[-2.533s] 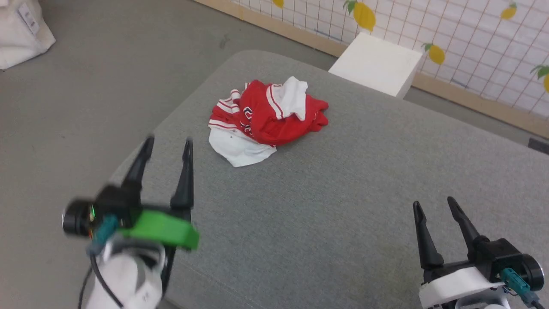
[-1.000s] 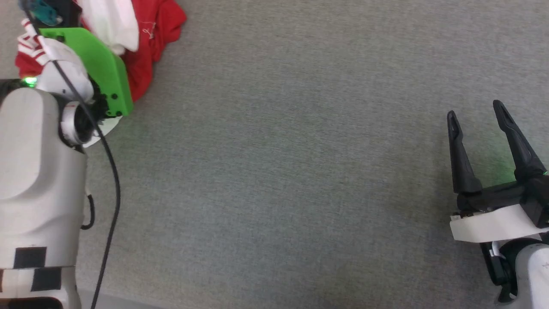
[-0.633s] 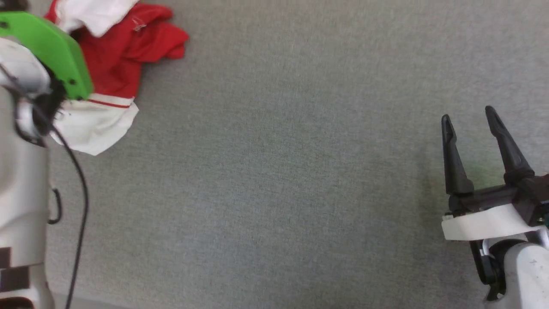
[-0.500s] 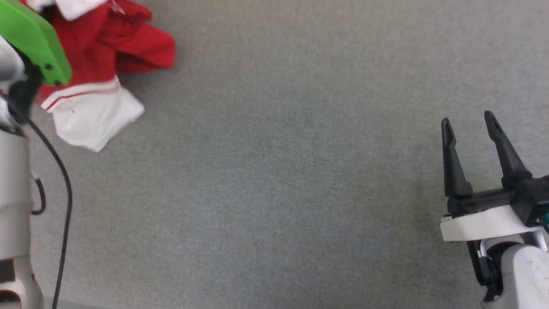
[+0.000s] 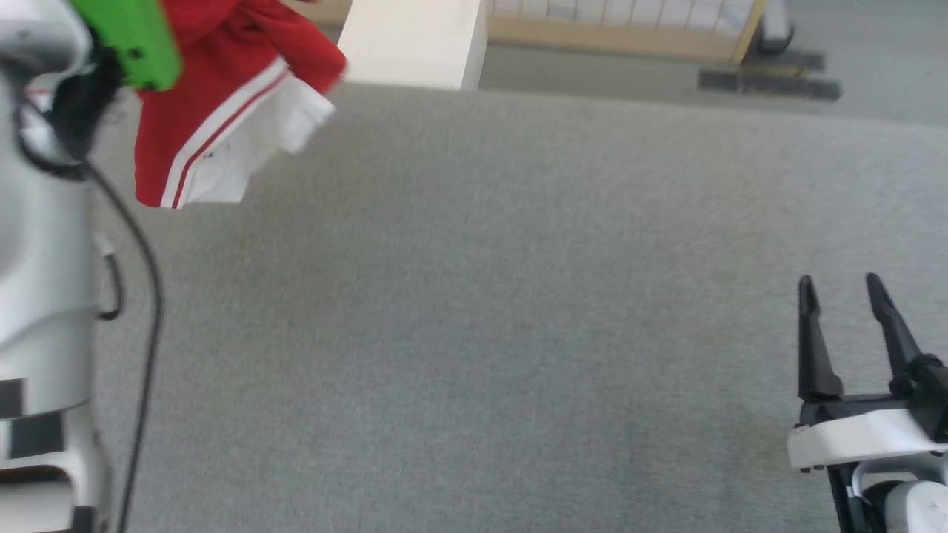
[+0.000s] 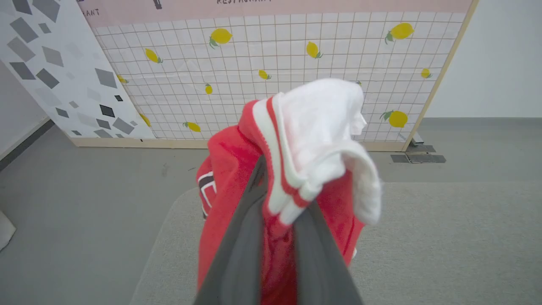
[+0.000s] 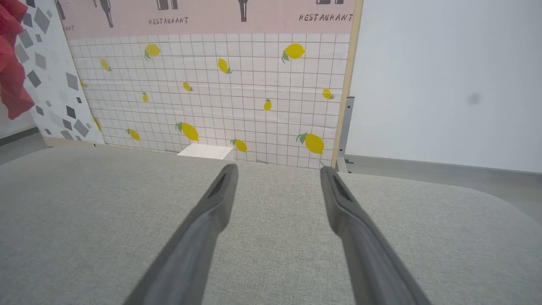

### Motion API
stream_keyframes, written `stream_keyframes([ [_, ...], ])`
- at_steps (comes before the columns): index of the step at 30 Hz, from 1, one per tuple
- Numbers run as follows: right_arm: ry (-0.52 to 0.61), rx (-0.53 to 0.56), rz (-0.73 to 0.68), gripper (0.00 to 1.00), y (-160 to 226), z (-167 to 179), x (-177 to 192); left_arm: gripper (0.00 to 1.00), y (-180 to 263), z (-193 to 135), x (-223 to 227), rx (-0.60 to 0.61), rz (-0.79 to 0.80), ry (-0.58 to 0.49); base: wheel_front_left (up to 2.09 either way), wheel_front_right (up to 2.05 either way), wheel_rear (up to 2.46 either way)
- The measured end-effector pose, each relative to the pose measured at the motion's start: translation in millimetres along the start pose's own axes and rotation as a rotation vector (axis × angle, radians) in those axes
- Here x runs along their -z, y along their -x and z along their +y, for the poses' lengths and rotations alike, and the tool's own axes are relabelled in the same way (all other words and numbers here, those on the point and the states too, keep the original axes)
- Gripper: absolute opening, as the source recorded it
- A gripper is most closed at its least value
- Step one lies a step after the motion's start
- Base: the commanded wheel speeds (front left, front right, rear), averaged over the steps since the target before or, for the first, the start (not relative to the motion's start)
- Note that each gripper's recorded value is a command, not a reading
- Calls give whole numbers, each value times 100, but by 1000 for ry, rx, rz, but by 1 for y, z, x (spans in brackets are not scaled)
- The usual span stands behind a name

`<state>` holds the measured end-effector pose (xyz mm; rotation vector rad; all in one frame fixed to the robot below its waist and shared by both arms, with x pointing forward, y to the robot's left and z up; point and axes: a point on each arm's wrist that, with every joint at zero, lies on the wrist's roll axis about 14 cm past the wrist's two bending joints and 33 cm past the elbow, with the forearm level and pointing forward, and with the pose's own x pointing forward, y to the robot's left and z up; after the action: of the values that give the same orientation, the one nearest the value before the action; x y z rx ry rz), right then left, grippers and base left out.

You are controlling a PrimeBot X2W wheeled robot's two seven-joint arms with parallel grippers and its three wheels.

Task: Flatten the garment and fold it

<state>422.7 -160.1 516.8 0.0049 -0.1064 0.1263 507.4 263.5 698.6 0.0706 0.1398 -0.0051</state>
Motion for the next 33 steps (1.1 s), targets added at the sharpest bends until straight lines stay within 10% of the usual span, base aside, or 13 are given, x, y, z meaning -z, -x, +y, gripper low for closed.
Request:
stream_keyframes([
  [15, 39, 233, -102, 100, 52, -76, -46, 0, 51, -247, -18, 600, -30, -68, 0, 0, 0],
  [33, 12, 302, 6, 100, 48, -98, -3, 5, 34, -342, 255, 700, 471, -83, 0, 0, 0],
])
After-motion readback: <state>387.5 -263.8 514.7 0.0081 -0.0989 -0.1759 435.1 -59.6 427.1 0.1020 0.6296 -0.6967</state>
